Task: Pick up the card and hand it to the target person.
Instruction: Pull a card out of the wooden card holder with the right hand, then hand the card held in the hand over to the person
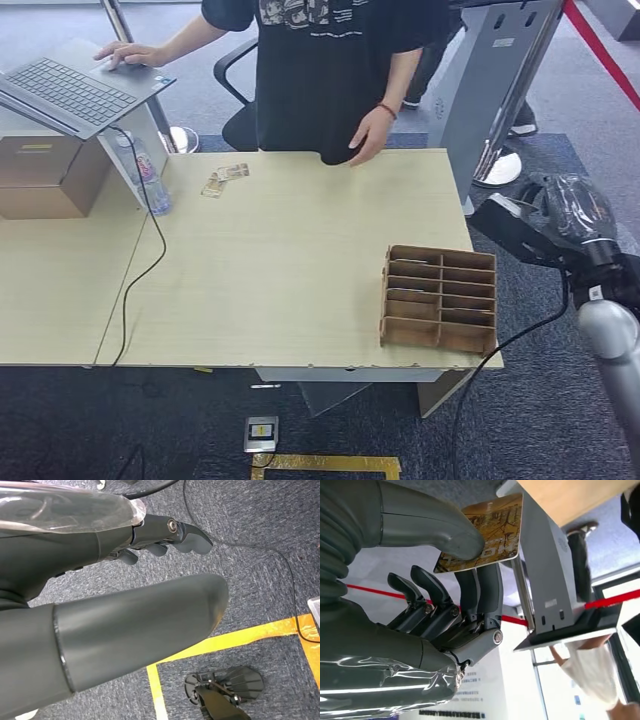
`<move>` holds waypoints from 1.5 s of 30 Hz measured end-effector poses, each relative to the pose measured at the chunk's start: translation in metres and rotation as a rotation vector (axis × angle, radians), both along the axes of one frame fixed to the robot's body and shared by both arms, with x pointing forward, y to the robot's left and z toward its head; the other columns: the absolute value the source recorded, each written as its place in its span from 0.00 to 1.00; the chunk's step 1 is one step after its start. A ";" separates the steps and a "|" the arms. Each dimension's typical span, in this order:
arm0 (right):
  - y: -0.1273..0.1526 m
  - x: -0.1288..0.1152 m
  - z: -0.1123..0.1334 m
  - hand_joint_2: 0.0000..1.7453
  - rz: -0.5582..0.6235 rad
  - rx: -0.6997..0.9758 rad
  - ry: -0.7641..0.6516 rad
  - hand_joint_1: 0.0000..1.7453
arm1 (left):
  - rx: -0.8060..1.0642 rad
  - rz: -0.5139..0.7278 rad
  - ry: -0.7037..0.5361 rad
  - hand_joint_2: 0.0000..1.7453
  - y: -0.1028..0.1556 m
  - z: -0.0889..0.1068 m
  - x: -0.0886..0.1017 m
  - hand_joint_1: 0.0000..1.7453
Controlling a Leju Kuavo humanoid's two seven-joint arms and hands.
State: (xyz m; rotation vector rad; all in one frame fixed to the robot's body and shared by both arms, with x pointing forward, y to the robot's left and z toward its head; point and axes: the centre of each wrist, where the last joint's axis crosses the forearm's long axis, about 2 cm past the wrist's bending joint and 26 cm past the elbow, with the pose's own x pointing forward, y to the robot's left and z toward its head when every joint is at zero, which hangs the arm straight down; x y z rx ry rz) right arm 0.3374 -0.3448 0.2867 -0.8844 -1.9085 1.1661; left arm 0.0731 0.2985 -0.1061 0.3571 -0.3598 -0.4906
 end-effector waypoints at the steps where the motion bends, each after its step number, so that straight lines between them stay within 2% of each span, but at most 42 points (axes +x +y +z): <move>1: -0.002 0.000 0.005 1.00 0.001 0.002 -0.012 0.95 | 0.000 0.000 0.000 0.00 0.000 0.000 0.000 0.00; 7: -0.006 0.001 0.020 1.00 -0.007 0.003 -0.081 1.00 | 0.000 -0.003 -0.002 0.00 0.000 0.000 0.000 0.00; 12: -0.001 0.005 0.023 1.00 -0.113 -0.105 -0.193 1.00 | 0.001 -0.013 -0.007 0.00 0.000 0.000 0.001 0.00; 20: 0.030 0.027 0.004 1.00 -0.261 -0.339 -0.332 1.00 | 0.004 -0.023 -0.021 0.00 -0.002 0.002 0.008 0.00; 24: 0.048 0.042 -0.008 1.00 -0.272 -0.404 -0.357 1.00 | 0.009 -0.020 -0.021 0.00 -0.004 0.002 0.010 0.00; 25: 0.051 0.045 -0.011 1.00 -0.267 -0.413 -0.350 0.97 | 0.009 -0.020 -0.020 0.00 -0.004 0.002 0.010 0.00; 27: 0.058 0.051 -0.016 1.00 -0.256 -0.427 -0.332 0.80 | 0.009 -0.020 -0.019 0.00 -0.005 0.002 0.010 0.00; 29: 0.063 0.056 -0.022 1.00 -0.243 -0.437 -0.305 0.37 | 0.009 -0.023 -0.020 0.00 -0.005 0.002 0.010 0.00; 31: 0.067 0.059 -0.029 1.00 -0.222 -0.435 -0.266 0.04 | 0.009 -0.025 -0.019 0.00 -0.006 0.002 0.010 0.00; 34: 0.070 0.061 -0.038 1.00 -0.177 -0.406 -0.190 0.00 | 0.008 -0.026 -0.018 0.00 -0.006 0.002 0.010 0.00; 40: 0.071 0.062 -0.048 1.00 -0.107 -0.321 -0.023 0.00 | 0.005 -0.022 -0.015 0.00 -0.006 0.002 0.008 0.00; 45: 0.073 0.053 -0.052 1.00 -0.083 -0.233 0.064 0.00 | 0.004 -0.012 -0.006 0.00 -0.005 0.001 0.004 0.00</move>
